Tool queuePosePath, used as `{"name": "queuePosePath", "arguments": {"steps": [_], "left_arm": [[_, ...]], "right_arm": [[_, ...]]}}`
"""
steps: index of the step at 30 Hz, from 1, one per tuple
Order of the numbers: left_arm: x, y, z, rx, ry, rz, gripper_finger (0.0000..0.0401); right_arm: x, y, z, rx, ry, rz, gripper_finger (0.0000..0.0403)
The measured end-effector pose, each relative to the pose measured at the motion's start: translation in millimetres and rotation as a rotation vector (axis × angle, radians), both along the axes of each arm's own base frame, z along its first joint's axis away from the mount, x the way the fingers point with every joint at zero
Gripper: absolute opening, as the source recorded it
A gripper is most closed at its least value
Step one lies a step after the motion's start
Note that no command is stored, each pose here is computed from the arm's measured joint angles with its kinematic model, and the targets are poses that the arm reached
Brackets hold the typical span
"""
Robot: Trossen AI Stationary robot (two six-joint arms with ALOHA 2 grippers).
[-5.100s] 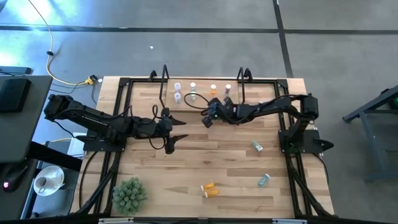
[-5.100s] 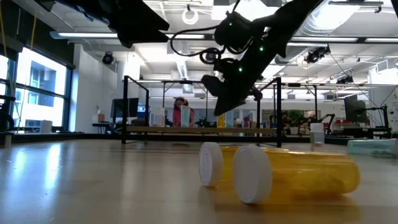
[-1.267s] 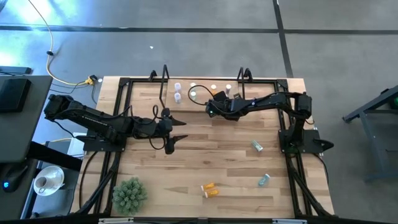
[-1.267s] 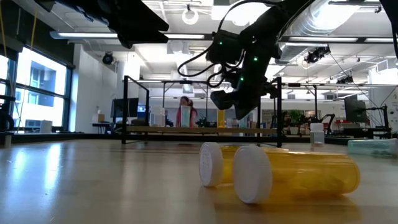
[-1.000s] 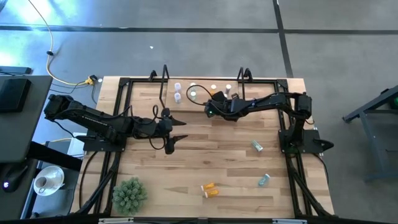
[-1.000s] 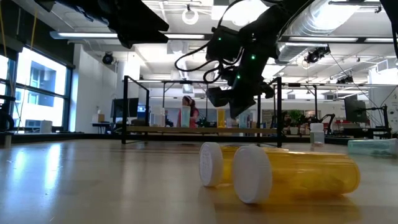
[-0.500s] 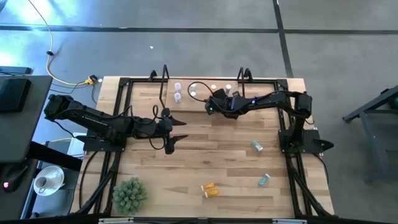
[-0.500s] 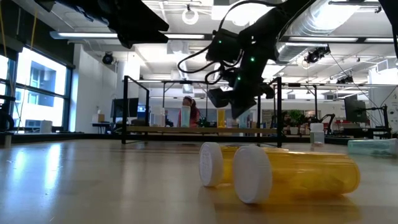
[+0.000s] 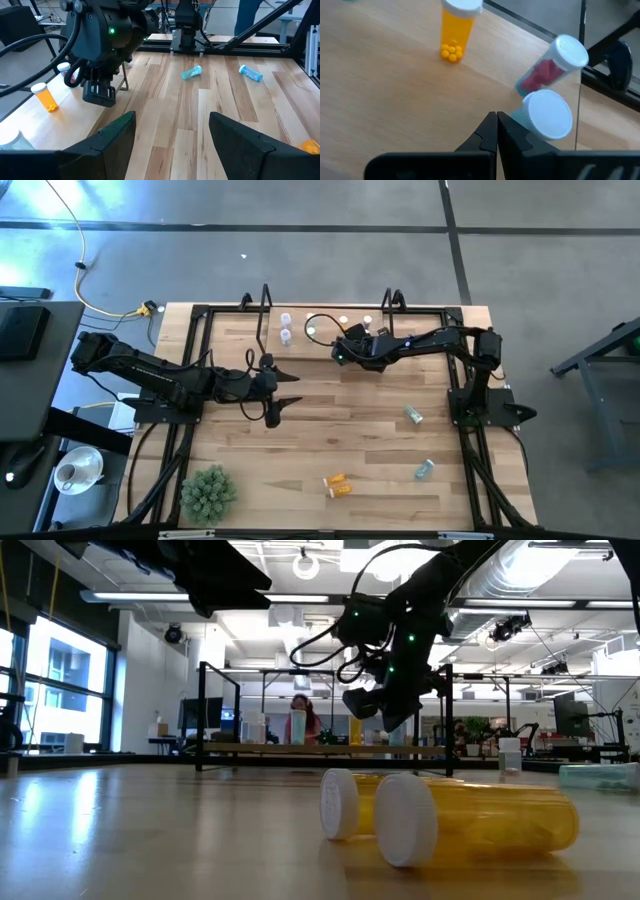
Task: Pick and place medicine bottles onto shelf by color
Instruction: Put the top blue pill bottle on the shelf aligned with the other blue pill bottle, then put the white pill bottle on the shelf aligned with the other white pill bottles
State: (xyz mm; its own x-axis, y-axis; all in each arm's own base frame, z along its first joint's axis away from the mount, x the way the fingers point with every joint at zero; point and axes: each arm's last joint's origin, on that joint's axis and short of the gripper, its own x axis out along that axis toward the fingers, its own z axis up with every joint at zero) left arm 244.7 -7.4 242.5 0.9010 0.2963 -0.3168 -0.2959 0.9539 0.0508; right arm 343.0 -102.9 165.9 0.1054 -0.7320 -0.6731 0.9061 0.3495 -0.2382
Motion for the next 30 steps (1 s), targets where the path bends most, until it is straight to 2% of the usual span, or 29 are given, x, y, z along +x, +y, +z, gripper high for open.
{"name": "queuePosePath", "arguments": {"steps": [6,14,22,30], "left_arm": [[0,0,0,0.000,0.000,0.000,0.0241],[0,0,0,0.000,0.000,0.000,0.0241],[0,0,0,0.000,0.004,0.000,0.0241],[-1,0,-2,-0.002,0.022,-0.002,0.0241]], "right_arm": [[-4,1,-1,0.002,0.021,-0.034,0.0000],[-3,2,-1,-0.008,0.034,-0.010,0.0000],[8,20,20,0.002,0.058,0.185,0.0000],[11,44,63,0.039,0.047,0.418,0.0000]]}}
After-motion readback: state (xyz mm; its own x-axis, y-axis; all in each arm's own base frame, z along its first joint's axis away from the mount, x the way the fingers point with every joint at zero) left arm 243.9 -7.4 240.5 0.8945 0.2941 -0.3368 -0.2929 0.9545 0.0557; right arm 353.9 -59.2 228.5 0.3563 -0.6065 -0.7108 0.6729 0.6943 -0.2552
